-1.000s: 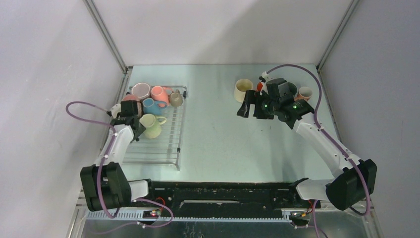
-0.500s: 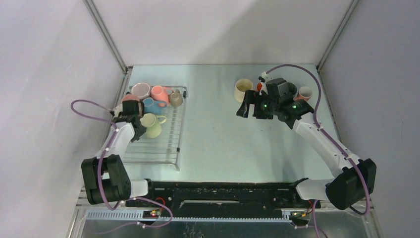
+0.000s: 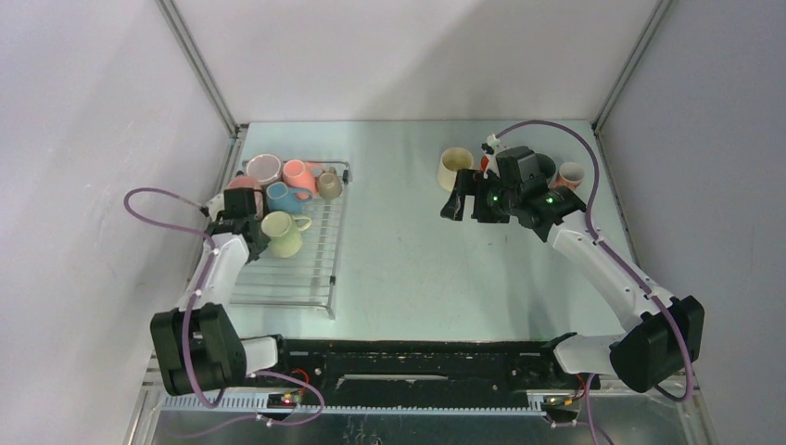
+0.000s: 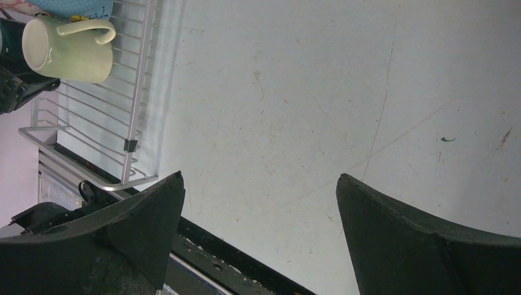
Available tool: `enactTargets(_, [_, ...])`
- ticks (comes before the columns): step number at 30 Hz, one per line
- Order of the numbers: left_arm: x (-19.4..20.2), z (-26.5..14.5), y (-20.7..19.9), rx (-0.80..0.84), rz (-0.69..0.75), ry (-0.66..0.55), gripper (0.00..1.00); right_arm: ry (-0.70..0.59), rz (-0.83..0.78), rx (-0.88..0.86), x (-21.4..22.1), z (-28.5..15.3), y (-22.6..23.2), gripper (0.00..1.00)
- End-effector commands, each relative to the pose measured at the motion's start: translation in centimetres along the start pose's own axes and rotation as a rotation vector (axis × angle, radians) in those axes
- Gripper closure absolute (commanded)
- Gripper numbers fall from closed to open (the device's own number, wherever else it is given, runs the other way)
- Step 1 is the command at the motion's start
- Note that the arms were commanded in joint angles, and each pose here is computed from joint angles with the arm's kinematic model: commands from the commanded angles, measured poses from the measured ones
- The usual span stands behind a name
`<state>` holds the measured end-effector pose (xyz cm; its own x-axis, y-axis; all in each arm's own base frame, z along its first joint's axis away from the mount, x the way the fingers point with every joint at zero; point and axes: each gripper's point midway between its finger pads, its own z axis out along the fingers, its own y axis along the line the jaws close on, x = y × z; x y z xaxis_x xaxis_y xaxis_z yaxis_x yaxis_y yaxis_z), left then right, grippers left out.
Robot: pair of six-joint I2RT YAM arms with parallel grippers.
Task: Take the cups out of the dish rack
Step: Unload the cup from the dish rack.
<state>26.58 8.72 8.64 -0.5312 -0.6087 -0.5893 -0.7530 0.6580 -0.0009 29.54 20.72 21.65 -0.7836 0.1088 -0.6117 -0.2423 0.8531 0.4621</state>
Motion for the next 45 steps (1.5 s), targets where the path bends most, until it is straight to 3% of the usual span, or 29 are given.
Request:
enactTargets(1, [-2.5,-2.0,0.4,0.020,-0.057,-0.110,1.00,-0.023,-0.006,-0.022,-0.4,0.0,0.8,0.00])
enactTargets(19, [-4.6,-8.2,1.7,-0.022,-0.077,-0.265,1.00,-0.030,-0.019,-0.042,-0.3,-0.3,1.6,0.00])
enactTargets(29, [-7.2,-13.7,0.7,0.047,-0.043,-0.367,1.00,-0.048,-0.009,-0.077,-0.7,-0.8,2.4,0.00])
enactTargets(36, [-7.8,-17.7,-2.5,0.169,0.046,-0.400,1.00,-0.046,0.020,-0.124,-0.8,-1.1,3.5,0.00])
enactTargets(45, [-5.5,-22.9,-10.2,0.445,0.185,-0.364,1.00,-0.066,0.060,-0.213,-1.6,-1.9,5.4,0.00])
